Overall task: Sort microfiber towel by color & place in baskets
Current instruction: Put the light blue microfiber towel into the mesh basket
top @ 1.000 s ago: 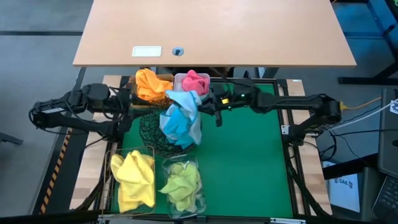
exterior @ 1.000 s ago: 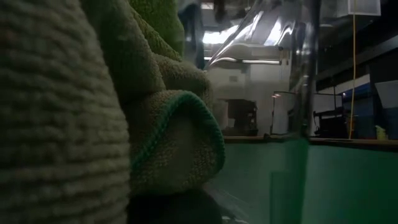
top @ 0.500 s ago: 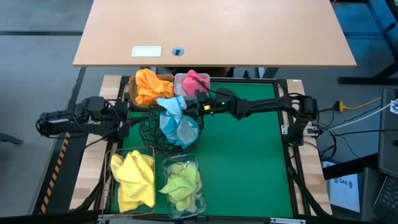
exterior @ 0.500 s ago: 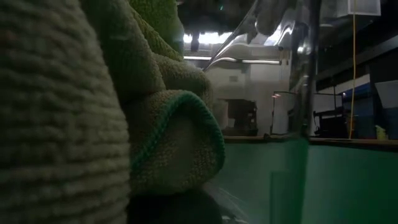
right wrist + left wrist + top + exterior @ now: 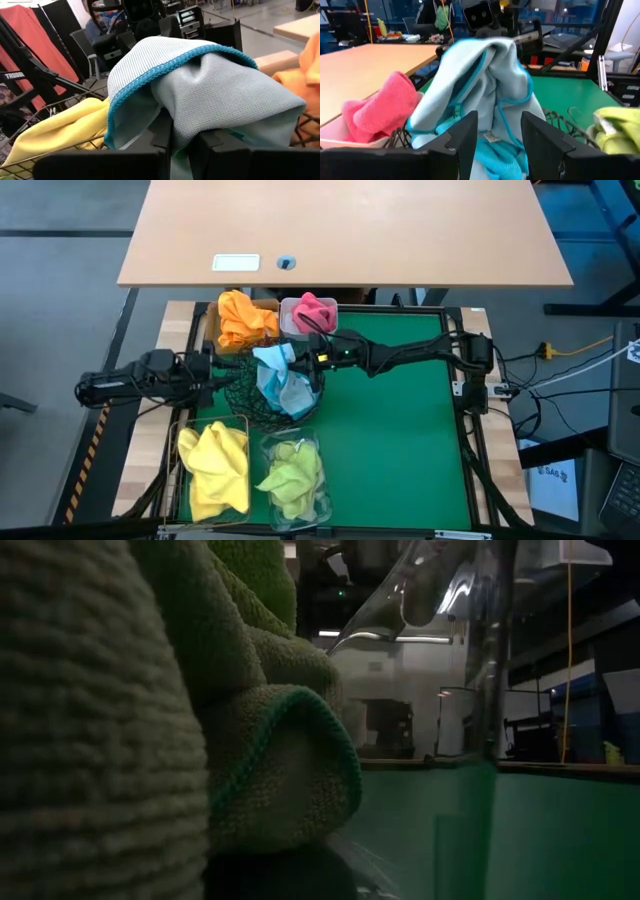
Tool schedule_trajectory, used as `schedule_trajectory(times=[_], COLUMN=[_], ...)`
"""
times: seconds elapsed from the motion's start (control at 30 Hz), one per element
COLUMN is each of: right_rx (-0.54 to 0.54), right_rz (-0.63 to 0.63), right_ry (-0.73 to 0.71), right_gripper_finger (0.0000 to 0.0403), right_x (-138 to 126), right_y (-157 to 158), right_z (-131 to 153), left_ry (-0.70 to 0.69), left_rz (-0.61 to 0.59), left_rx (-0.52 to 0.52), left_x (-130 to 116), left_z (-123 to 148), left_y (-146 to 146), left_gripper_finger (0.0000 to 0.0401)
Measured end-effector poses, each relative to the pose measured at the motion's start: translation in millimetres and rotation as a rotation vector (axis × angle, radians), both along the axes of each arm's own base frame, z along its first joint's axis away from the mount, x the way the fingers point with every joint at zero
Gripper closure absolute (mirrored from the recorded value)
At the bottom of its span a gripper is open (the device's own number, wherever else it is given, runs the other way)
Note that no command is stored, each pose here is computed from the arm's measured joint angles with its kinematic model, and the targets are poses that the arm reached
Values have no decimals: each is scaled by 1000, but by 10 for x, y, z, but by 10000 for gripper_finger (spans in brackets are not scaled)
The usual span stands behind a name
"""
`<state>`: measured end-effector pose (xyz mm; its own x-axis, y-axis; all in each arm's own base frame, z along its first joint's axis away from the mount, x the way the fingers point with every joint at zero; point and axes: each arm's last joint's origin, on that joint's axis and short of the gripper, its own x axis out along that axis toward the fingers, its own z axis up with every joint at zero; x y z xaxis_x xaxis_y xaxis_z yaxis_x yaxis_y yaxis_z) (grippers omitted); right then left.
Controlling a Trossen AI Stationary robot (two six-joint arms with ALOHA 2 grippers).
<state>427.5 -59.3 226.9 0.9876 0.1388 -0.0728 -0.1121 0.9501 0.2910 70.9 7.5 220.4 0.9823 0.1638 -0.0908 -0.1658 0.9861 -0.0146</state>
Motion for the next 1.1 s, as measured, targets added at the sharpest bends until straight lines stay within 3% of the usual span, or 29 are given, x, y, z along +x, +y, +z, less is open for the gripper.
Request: schedule_trajectory(times=[0.63, 0.97, 1.1], right_rx=[10, 11, 14], right_rz=[-17, -16, 9], right_ry=[26, 27, 25], right_gripper_finger=[357, 216, 178], right_x=[-2, -2, -15], right_y=[-4, -2, 8], right_z=[-24, -25, 10], left_ry=[-94, -120, -120], left_rz=[-19, -19, -19], left_rx=[5, 13, 7], left_x=[233, 260, 260], left_z=[-447, -520, -521], left_y=[10, 12, 11], left_gripper_finger=[256, 256, 256])
